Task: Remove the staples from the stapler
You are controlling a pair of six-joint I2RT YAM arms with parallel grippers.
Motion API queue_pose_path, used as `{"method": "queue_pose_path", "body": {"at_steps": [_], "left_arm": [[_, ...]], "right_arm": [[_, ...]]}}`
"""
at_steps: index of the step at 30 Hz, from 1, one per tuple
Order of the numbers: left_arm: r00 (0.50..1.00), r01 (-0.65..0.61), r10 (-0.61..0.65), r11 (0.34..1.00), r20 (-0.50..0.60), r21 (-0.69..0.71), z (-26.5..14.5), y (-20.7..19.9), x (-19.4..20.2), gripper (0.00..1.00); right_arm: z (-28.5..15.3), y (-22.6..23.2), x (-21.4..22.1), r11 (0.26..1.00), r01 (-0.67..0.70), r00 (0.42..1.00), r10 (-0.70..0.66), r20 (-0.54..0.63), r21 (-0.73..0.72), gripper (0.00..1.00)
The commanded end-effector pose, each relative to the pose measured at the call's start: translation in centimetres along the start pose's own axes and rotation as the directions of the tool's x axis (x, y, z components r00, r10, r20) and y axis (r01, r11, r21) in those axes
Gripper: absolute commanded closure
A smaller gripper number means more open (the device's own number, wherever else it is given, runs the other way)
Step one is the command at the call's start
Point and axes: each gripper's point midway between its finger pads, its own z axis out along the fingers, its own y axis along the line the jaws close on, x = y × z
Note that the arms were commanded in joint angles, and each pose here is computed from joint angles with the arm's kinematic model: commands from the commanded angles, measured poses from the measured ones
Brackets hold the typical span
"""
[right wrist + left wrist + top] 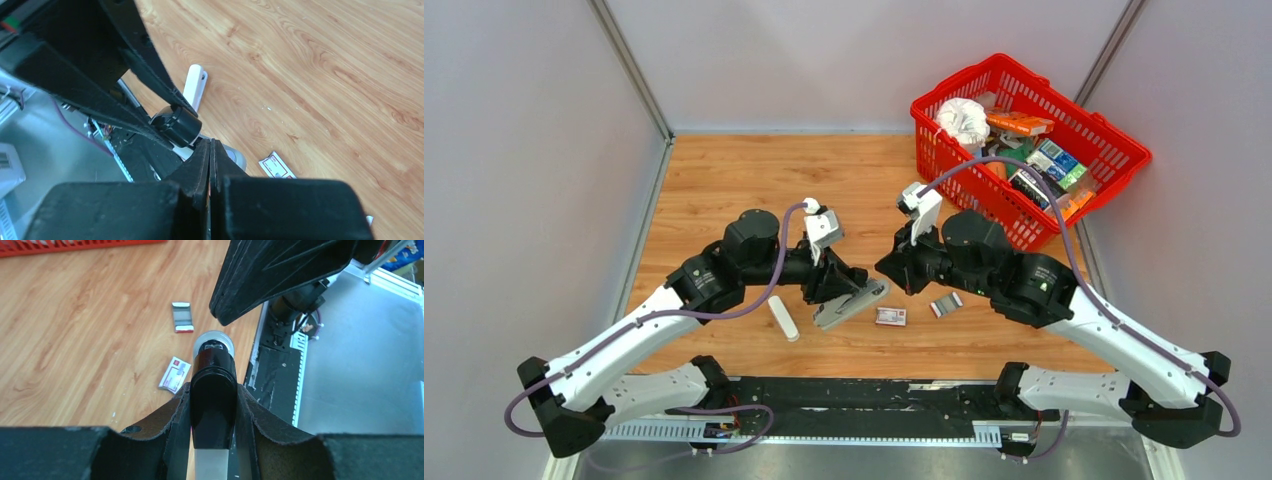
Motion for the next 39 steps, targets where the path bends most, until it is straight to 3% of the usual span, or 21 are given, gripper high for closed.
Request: {"method": "queue_pose_path", "body": {"at_steps": [1, 13, 26, 39], "left_arm": [[0.981, -0.060, 0.068, 0.997, 0.183, -0.049, -1.1, -0.2, -5.0, 1.00], [0.977, -0.049, 0.062, 0.997, 0.206, -0.066, -0.8, 0.3, -5.3, 1.00], [0.956, 0.001, 0.057, 0.980, 0.289, -0.199, -1.9, 2.2, -6.8, 1.00], [0.935, 0.027, 0.039, 0.983, 0.352, -0.180, -2.3, 1.7, -8.2, 1.00]], "right_arm": [[1.4, -0.8, -1.8, 0.993, -0.094, 0.992, 0.088, 0.089, 0.070, 1.00], [3.7, -0.7, -1.1, 0.988, -0.132, 0.990, 0.128, 0.058, 0.075, 1.00], [5.2, -1.5, 2.2, 0.984, -0.140, 0.990, 0.142, -0.011, 0.111, 1.00], [7.0, -4.6, 3.3, 0.960, -0.108, 0.994, 0.108, 0.014, 0.258, 1.00]]}}
